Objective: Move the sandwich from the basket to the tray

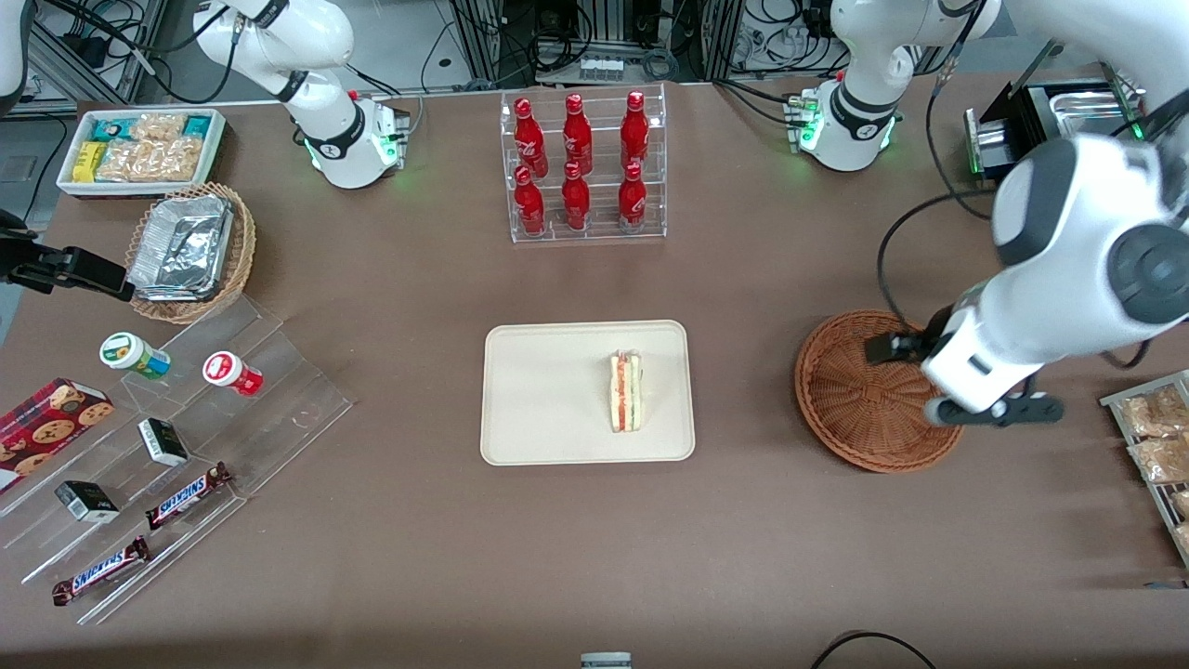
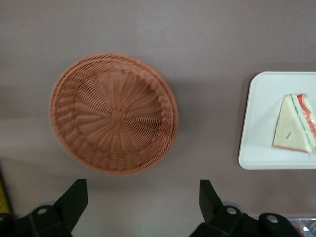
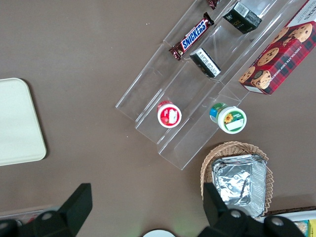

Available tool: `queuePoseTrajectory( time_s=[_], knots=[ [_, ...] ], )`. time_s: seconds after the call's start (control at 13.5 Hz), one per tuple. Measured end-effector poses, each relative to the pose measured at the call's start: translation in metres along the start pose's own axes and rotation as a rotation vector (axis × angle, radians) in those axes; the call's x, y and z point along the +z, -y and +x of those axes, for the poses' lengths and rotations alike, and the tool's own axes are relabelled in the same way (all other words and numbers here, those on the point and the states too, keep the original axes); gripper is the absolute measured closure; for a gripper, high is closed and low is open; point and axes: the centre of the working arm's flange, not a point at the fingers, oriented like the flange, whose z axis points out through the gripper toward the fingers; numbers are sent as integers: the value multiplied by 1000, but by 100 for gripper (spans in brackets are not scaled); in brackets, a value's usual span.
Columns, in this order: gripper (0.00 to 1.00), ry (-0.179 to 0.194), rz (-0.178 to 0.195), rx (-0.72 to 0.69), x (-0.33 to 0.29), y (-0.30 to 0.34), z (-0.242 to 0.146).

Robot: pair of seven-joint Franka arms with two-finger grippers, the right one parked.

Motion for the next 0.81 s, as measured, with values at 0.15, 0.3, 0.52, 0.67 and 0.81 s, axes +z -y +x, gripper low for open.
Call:
queuePoseTrajectory(
  time_s=[0.15,0.3,0.52,0.67,0.81],
  knots=[
    [0,-6,10,-12,-34,10,-27],
    [0,-5,21,-7,-63,22,-56],
    [0,-5,30,-33,-96,51,-91],
    [0,-4,33,-55,-102,74,-99],
    [0,14,36,-62,-95,96,-97]
  ],
)
